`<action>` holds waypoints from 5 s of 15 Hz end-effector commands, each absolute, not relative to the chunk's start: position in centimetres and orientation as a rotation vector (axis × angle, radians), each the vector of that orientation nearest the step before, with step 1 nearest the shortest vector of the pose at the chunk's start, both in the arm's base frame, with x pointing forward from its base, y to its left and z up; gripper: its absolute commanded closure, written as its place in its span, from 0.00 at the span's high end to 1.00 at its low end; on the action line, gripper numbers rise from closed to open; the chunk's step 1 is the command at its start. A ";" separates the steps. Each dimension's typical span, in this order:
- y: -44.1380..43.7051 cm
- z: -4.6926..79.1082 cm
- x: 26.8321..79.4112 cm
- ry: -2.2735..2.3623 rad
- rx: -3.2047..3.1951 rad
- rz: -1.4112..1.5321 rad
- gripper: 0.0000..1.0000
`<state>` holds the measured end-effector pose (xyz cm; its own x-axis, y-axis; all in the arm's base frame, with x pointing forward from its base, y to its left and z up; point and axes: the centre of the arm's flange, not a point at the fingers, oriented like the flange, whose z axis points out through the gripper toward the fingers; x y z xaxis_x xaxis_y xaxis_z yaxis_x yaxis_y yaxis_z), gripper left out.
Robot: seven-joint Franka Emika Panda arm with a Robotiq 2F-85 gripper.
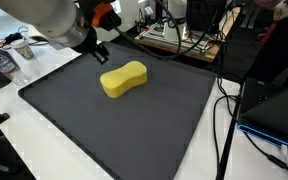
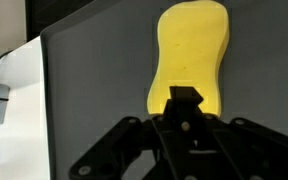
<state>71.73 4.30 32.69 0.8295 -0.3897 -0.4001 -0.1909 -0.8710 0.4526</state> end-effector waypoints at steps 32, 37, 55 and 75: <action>-22.4 30.3 66.8 -0.532 3.482 -0.525 0.04; -21.5 30.6 64.1 -0.607 3.478 -0.461 0.04; -24.6 28.8 52.6 -0.784 3.587 -0.275 0.04; -14.8 33.2 36.5 -1.081 3.383 -0.159 0.04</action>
<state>39.19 -18.22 29.99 0.8371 -0.4816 -0.2593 -0.5469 -0.7287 -0.4123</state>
